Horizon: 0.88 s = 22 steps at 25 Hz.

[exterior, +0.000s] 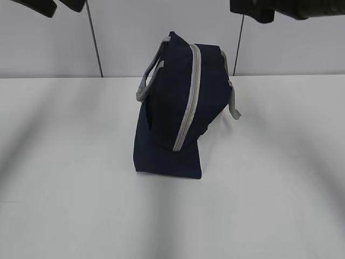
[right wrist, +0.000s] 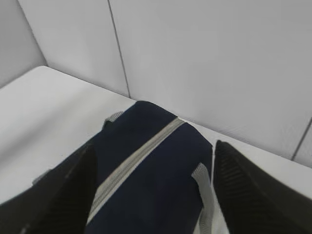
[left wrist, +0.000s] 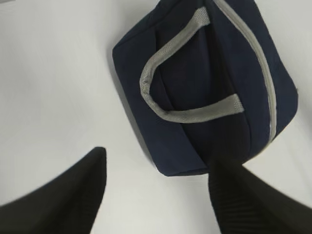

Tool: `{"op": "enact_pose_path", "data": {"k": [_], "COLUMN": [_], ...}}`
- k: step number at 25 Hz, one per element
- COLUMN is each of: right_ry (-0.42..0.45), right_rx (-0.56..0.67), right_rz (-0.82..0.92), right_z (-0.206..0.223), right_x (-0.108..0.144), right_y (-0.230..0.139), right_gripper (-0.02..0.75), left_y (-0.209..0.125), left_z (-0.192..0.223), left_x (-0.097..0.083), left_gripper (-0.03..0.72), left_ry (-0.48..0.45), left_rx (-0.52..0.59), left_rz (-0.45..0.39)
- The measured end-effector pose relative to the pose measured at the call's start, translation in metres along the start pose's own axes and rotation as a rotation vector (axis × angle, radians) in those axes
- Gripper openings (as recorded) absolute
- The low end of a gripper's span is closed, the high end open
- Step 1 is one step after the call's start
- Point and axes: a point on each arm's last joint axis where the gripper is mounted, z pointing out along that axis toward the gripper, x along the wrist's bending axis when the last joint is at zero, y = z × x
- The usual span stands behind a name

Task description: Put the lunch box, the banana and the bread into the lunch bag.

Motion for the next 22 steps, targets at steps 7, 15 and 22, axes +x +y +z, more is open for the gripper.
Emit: {"op": "enact_pose_path", "data": {"k": [7, 15, 22], "right_ry": [-0.168, -0.252, -0.195], "right_rx": [0.029, 0.2, 0.474], "right_rz": [-0.213, -0.3, -0.158], "right_z": [-0.009, -0.011, -0.036], "right_x": [0.045, 0.083, 0.095], "right_y": [-0.025, -0.052, -0.065], "right_gripper": [0.547, 0.547, 0.47], "left_y": [-0.056, -0.156, -0.236], "left_z": [-0.035, -0.069, -0.086], "left_x": [-0.016, -0.028, -0.036], "left_gripper": [0.448, 0.447, 0.447], "left_ry": [0.05, 0.056, 0.056], "left_rx": [0.044, 0.038, -0.026], "left_rz": [-0.002, -0.017, -0.003]}}
